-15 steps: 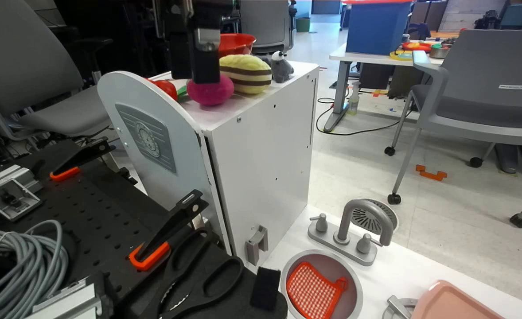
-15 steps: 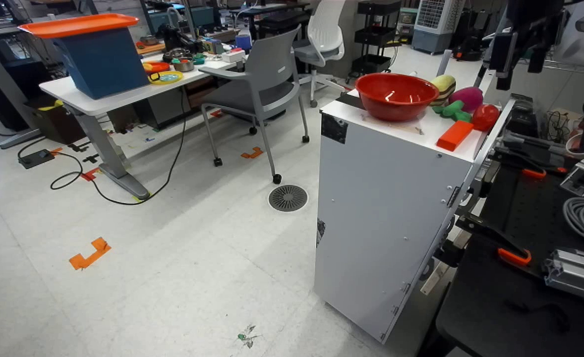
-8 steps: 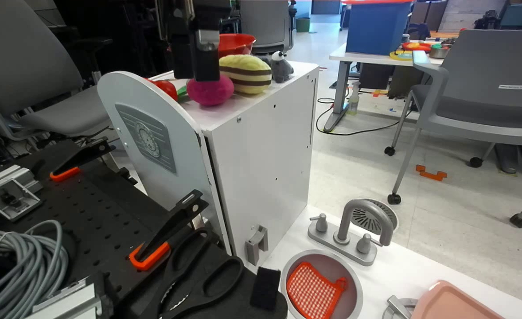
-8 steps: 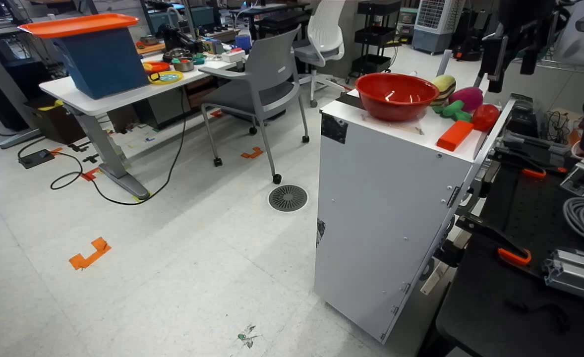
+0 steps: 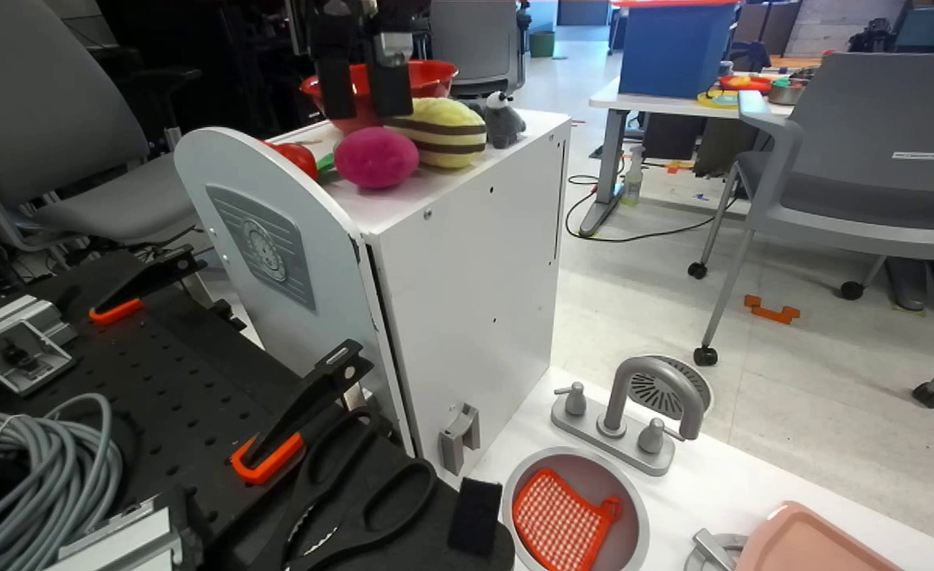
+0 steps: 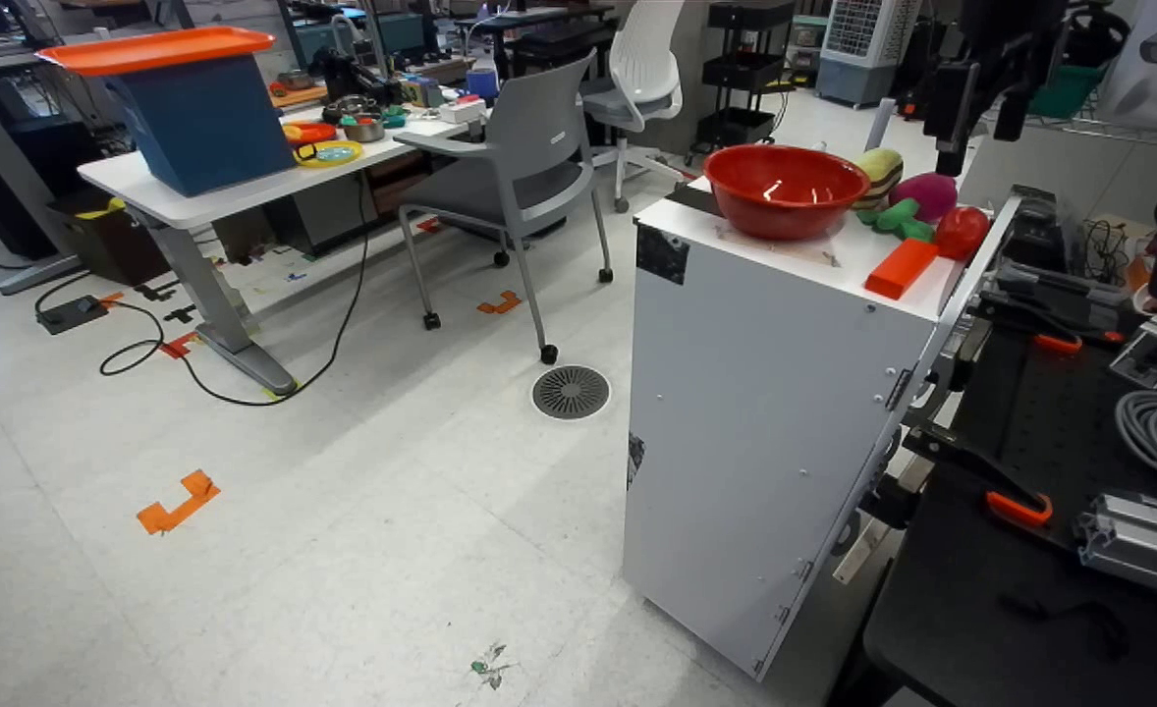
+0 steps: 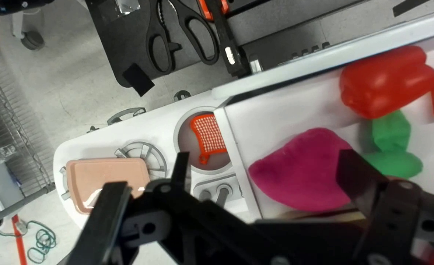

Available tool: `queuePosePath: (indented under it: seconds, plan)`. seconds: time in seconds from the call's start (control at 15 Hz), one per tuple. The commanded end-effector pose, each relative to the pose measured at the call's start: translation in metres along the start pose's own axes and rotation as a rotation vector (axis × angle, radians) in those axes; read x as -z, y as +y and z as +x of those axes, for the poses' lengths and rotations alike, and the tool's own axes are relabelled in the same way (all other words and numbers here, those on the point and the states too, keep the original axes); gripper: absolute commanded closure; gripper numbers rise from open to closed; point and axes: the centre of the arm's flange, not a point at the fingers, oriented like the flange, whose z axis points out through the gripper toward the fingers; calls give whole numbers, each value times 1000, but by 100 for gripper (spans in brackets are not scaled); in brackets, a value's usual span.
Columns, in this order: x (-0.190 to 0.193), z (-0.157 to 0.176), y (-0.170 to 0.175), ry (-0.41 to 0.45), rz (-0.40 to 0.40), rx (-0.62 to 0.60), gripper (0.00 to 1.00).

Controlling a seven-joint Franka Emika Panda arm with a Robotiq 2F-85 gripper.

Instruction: Pick up the purple toy and put it in the bowl.

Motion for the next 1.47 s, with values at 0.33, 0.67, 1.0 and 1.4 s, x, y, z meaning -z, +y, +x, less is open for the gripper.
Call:
queuePosePath:
  seconds: [0.33,0.67,1.0,1.4]
  plan:
    - [-10,8,-8,35,52,-29,0]
    - [-17,9,-9,15,77,-61,0]
    - [-26,10,-12,-11,83,-69,0]
    - [-36,9,-9,-26,73,-69,38]
